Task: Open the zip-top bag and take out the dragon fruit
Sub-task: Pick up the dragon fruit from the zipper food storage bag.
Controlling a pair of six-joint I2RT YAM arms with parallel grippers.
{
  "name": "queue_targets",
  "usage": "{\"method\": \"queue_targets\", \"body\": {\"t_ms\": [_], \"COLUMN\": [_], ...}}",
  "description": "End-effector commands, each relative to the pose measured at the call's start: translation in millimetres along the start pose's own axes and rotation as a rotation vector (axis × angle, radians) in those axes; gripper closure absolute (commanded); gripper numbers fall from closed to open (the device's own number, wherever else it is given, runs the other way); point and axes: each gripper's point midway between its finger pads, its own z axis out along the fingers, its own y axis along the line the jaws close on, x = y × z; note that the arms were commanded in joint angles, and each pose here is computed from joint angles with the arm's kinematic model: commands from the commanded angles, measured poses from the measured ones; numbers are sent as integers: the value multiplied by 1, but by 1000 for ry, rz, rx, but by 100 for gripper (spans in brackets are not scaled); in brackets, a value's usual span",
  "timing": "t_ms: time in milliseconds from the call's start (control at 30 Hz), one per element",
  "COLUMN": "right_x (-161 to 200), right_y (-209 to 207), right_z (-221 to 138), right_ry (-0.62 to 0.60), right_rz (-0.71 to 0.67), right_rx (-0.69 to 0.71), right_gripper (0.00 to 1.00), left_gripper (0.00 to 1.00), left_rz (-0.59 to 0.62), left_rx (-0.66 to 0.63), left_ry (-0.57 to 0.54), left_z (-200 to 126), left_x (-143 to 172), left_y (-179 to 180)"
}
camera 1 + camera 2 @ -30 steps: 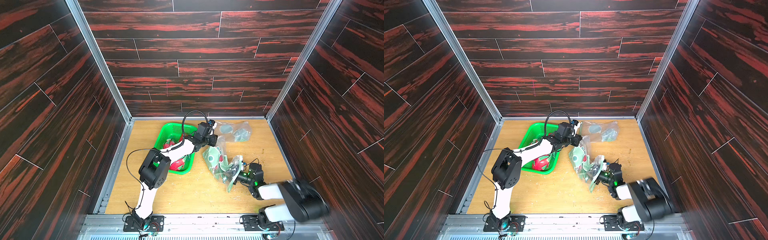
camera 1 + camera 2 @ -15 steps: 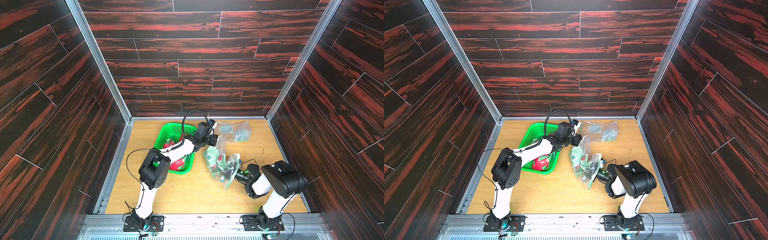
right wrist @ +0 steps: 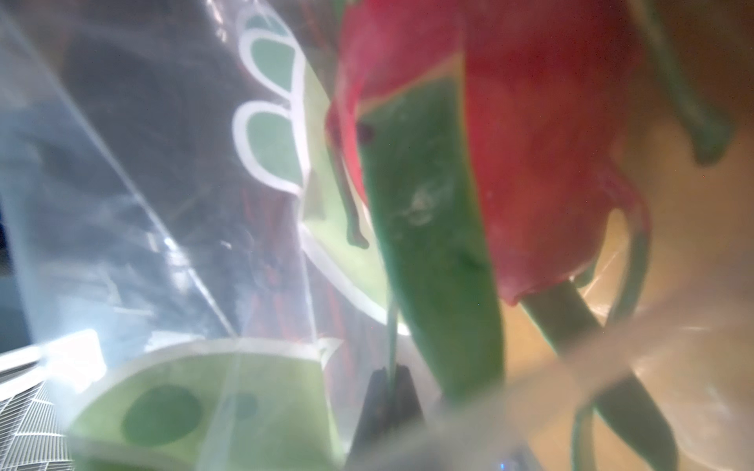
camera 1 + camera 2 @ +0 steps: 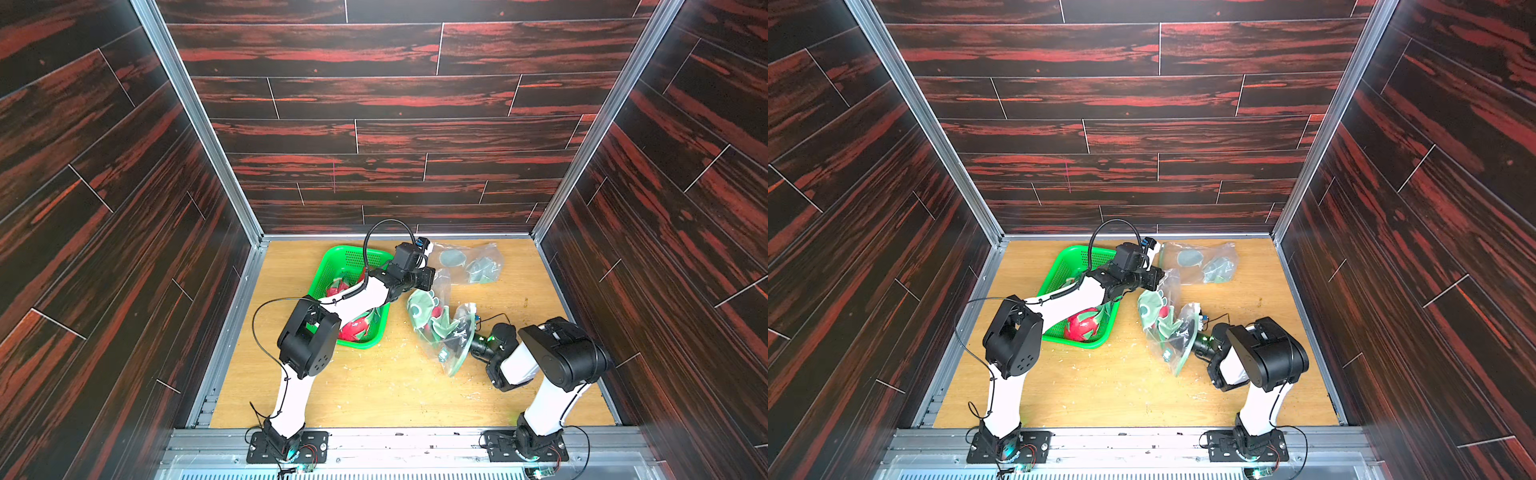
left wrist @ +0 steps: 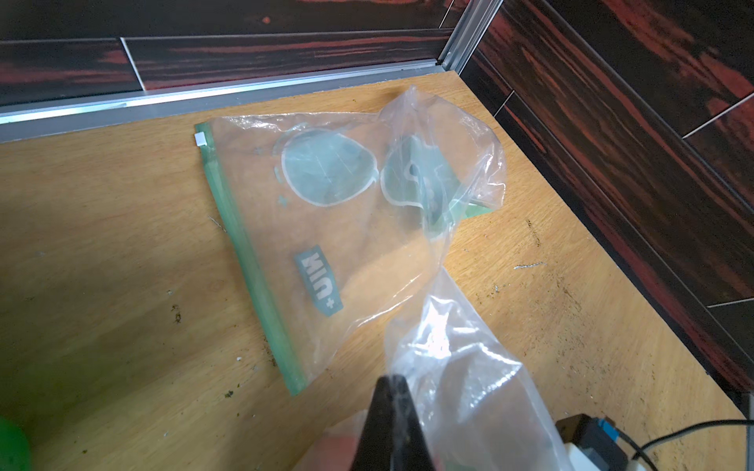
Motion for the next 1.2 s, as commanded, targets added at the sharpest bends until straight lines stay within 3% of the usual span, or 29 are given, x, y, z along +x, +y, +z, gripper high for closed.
{"method": "queue_targets", "body": {"t_ms": [0, 433, 933, 1167], "right_x": [4, 28, 45, 59], "right_y": [8, 31, 94, 146], "right_z": [0, -16, -36, -45], "right_ry": [14, 60, 52, 48], "right_rz": [-20, -15, -233, -364], "right_rx": [-26, -50, 109, 150], "right_gripper": [100, 100, 100, 100], "left_gripper": [100, 100, 100, 100], "left_rz": [3, -60, -72, -114], "left_rx": [0, -142, -227, -311], "left_ry": [-38, -111, -167, -199], "left_z": [-3, 1, 26, 41], "left_x": [-17, -48, -106, -120], "left_y": [-2, 27, 56, 82]}}
